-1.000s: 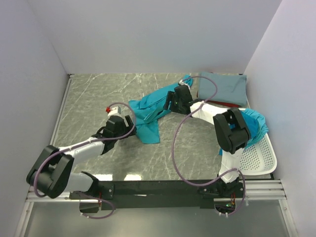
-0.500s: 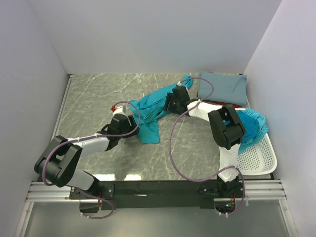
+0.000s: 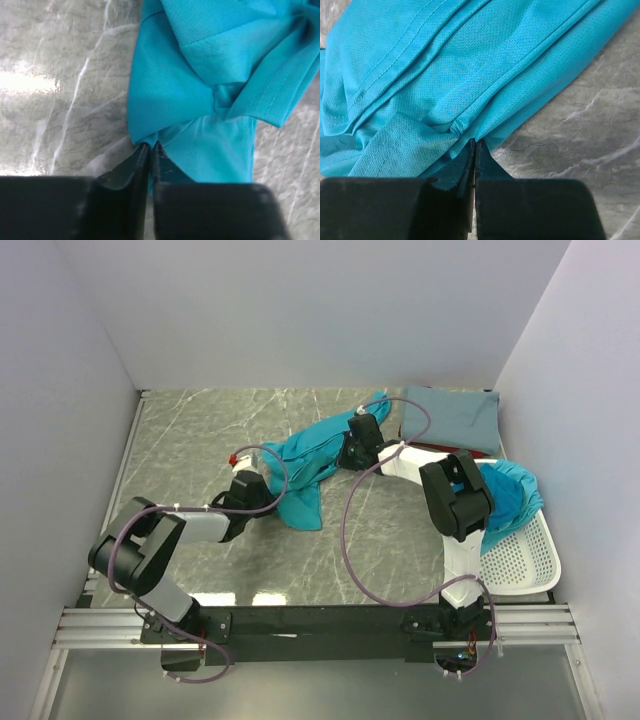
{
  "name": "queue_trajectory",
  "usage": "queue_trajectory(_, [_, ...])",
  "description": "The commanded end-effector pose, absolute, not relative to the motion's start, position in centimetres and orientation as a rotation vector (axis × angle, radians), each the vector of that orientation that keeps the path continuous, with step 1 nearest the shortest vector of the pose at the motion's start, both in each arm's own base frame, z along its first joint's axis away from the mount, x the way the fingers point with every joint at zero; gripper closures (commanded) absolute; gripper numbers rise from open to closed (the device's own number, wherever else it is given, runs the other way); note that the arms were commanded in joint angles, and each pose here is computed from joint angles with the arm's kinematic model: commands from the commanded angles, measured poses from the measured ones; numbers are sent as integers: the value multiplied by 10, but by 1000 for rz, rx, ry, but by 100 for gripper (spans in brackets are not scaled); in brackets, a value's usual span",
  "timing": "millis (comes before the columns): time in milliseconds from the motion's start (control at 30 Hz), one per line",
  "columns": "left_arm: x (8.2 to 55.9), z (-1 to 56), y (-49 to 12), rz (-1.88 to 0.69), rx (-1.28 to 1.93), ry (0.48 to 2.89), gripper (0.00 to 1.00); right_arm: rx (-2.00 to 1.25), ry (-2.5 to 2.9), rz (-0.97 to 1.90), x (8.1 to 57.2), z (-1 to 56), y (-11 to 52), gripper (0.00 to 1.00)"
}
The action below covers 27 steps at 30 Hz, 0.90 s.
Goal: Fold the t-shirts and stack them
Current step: Move the tshirt to the center of the board
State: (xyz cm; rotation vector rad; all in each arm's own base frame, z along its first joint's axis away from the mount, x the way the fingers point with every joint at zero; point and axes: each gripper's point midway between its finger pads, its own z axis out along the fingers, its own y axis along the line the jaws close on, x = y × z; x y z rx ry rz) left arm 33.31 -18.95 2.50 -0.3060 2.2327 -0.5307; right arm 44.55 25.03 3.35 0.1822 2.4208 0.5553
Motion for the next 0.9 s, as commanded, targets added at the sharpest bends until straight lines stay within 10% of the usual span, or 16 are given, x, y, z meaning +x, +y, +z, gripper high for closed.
queue_trajectory(0, [351, 42, -191, -516, -324, 2158, 100, 160, 2334, 590, 465, 62, 256, 100])
queue_trajectory(600, [319, 224, -66, -73, -486, 1728, 100, 202, 1910, 439, 410, 267, 182, 100])
queue_trajectory(867, [356, 232, -88, -130, -372, 1753, 99, 209, 1855, 387, 465, 302, 183, 93])
